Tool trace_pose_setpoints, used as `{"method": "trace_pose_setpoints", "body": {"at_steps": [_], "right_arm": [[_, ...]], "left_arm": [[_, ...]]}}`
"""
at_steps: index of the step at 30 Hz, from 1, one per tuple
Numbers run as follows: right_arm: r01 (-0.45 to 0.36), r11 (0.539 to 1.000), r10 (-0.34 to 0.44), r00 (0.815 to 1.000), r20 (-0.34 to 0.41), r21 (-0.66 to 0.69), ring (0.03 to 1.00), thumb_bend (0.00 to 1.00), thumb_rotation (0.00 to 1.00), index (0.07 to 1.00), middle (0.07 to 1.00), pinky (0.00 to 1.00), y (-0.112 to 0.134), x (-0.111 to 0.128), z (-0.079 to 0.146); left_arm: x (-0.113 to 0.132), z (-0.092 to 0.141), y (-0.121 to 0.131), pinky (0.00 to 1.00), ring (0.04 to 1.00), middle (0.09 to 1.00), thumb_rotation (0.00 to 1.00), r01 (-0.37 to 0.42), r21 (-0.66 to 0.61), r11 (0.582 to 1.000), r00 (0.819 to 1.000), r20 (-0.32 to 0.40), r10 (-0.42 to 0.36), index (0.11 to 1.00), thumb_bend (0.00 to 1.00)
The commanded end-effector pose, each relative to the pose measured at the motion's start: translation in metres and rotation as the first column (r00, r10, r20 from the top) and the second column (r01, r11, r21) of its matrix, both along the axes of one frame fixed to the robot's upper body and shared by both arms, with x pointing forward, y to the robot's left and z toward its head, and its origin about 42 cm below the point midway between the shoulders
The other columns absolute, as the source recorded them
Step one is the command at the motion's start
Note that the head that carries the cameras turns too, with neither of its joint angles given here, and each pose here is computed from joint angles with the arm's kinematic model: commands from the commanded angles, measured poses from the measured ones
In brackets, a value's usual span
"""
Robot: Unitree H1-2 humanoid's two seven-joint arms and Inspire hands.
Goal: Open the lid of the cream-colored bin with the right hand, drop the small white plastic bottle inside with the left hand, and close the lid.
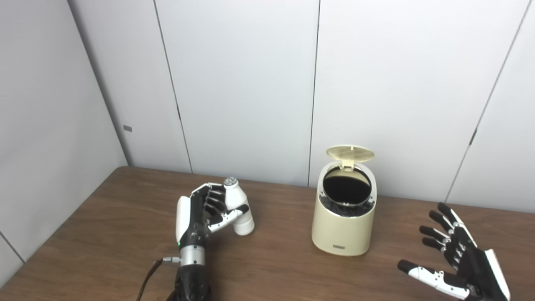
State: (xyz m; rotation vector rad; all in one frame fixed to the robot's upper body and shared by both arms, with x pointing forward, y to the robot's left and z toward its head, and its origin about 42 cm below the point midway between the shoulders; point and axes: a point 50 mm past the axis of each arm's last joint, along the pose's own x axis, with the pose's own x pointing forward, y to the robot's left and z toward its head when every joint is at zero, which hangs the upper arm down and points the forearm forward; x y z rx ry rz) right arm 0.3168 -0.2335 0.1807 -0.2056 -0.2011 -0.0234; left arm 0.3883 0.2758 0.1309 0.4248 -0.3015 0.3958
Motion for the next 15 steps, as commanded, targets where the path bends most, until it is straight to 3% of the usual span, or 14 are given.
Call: {"method": "trace_pose_setpoints", "body": {"at_steps": [1,9,15], "right_arm": [[-0.014,1.0,0.013,0.995,0.103,0.003,0.781,0.76,0.02,0.919,0.889,0.75,0.005,0.008,0.017],[-0.019,1.0,0.018,0.993,0.113,0.002,0.768,0.79,0.08,0.915,0.875,0.71,0.007,0.016,0.003],[-0.012,1.0,0.01,0.993,0.115,0.015,0.767,0.8,0.08,0.903,0.872,0.71,0.01,0.02,-0.004]], "left_arm": [[0.0,0.014,-0.007,0.29,0.402,0.475,0.0,0.038,0.012,0.999,0.997,0.065,-0.039,0.531,0.5],[0.008,0.074,-0.032,0.31,0.411,0.47,0.0,0.122,0.002,0.993,0.97,0.212,-0.12,0.525,0.5],[0.017,0.096,-0.042,0.3,0.41,0.472,0.0,0.141,0.01,0.99,0.957,0.254,-0.139,0.525,0.5]]}}
